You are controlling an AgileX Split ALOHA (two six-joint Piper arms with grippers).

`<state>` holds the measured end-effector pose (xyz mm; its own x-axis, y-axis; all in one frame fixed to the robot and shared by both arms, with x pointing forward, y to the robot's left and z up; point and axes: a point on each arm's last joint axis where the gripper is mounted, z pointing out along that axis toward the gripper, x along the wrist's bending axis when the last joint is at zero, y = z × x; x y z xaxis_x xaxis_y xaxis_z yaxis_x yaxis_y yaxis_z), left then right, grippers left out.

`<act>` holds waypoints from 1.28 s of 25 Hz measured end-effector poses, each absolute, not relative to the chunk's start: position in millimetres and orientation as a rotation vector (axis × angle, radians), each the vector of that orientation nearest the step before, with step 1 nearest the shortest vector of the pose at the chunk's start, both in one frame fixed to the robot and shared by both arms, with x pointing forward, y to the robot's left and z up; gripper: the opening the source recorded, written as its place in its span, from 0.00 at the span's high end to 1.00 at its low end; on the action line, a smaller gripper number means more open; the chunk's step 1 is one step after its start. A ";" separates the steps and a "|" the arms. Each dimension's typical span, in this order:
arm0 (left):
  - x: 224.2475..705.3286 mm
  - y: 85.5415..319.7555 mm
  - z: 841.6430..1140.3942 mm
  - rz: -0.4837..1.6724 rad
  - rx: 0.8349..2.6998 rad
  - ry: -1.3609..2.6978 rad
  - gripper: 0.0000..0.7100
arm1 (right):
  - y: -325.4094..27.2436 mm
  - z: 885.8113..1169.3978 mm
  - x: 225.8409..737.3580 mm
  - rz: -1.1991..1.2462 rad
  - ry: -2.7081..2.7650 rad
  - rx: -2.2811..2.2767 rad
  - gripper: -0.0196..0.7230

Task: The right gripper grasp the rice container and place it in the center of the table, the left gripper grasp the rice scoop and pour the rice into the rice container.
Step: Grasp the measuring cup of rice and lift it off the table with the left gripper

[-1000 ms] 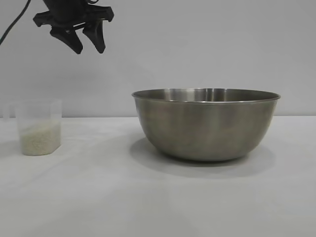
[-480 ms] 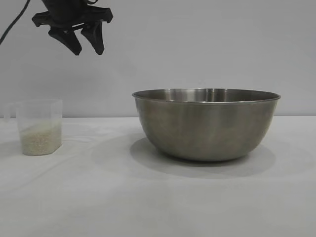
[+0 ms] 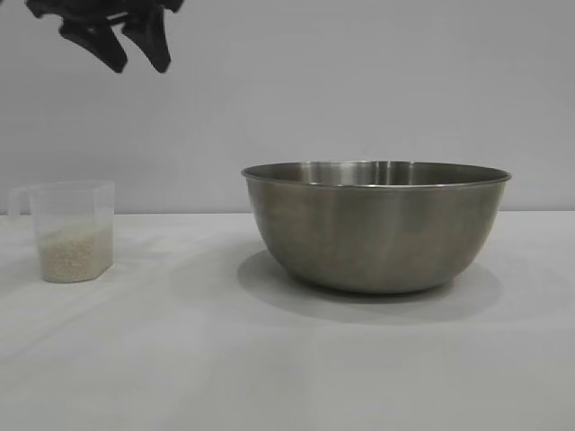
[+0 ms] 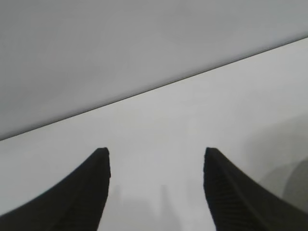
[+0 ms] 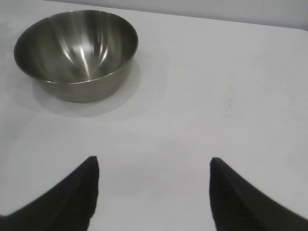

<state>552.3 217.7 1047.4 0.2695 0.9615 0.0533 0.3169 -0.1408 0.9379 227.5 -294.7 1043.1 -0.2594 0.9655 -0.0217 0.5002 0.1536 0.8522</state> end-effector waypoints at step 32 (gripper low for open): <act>453.4 257.5 897.8 0.972 1.504 1.351 0.61 | -294.1 1043.4 227.6 1.021 1.842 1.394 0.43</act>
